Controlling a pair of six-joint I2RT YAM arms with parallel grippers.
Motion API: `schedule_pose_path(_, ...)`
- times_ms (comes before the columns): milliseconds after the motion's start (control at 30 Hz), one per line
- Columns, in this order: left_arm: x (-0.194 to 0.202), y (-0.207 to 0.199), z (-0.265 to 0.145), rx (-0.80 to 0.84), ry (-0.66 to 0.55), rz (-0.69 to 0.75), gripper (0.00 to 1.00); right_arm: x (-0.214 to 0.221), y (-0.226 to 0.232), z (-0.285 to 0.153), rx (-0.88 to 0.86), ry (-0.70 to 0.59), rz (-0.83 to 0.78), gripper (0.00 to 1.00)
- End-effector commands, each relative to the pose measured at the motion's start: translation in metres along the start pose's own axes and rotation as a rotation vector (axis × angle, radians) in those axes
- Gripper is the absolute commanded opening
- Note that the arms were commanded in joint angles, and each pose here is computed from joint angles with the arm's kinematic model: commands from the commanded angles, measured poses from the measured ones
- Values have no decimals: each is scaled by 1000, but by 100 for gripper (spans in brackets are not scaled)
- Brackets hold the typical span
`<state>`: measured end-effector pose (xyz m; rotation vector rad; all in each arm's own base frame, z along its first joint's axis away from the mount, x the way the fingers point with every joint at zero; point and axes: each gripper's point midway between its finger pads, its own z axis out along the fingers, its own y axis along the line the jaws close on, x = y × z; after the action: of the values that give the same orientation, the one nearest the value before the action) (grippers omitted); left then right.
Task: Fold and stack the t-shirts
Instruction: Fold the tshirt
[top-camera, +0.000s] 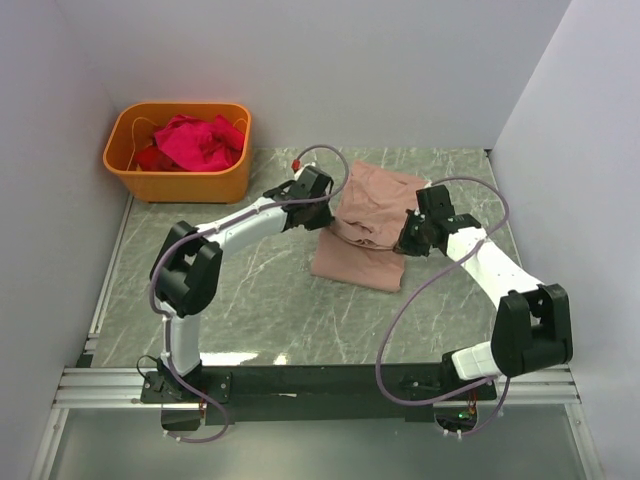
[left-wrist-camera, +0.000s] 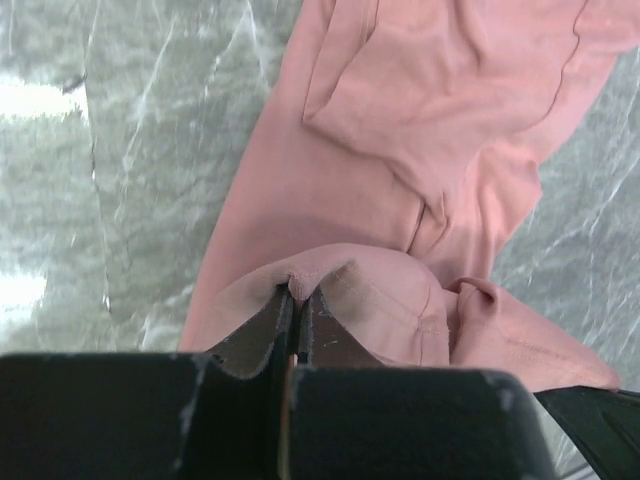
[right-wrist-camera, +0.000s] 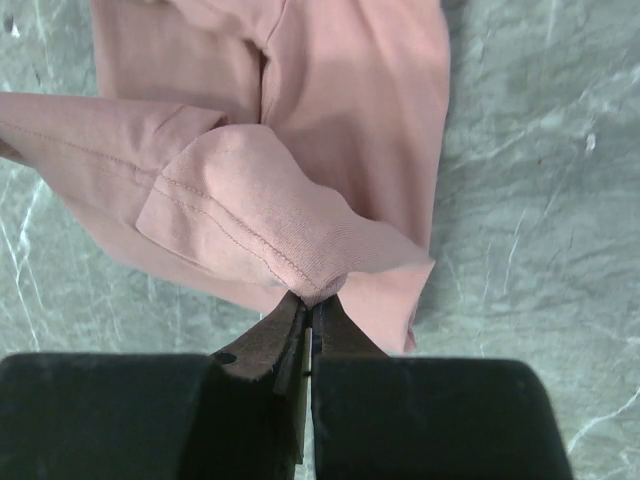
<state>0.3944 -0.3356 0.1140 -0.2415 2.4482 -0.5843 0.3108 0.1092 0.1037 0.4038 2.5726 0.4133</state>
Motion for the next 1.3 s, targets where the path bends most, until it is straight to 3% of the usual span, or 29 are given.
schedule_pose_path(0, -19, -22, 4, 56, -48, 17, 1, -31, 7, -4, -9, -79, -12, 0)
schedule_pose_path(333, -26, -22, 26, 45, -31, 24, 3, -44, -6, 15, 37, -55, 29, 0)
schedule_pose_path(433, -27, -22, 34, 54, -26, 28, 9, -51, -9, 26, 41, -45, 51, 0)
schedule_pose_path(533, -32, -19, 40, 46, -31, 13, 22, -59, -12, 40, 57, -28, 75, 4)
schedule_pose_path(633, -44, -19, 43, 48, -53, 7, 46, -78, -11, 49, 42, -33, 101, 21)
schedule_pose_path(667, -48, -19, 42, 52, -55, 7, 68, -84, -9, 50, 31, -33, 105, 42)
schedule_pose_path(700, -53, -20, 39, 57, -62, 8, 80, -87, -6, 49, 21, -36, 101, 48)
schedule_pose_path(733, -55, -19, 37, 59, -66, 16, 98, -88, -3, 48, 10, -35, 95, 60)
schedule_pose_path(800, -56, -17, 27, 60, -81, 25, 99, -85, -2, 44, -4, -38, 90, 67)
schedule_pose_path(967, -49, -10, -3, 83, -85, 5, 99, -63, -2, 32, -39, -24, 62, 70)
schedule_pose_path(1267, 40, 35, -22, 111, 90, -46, 98, 28, -28, 12, -54, 84, 72, 67)
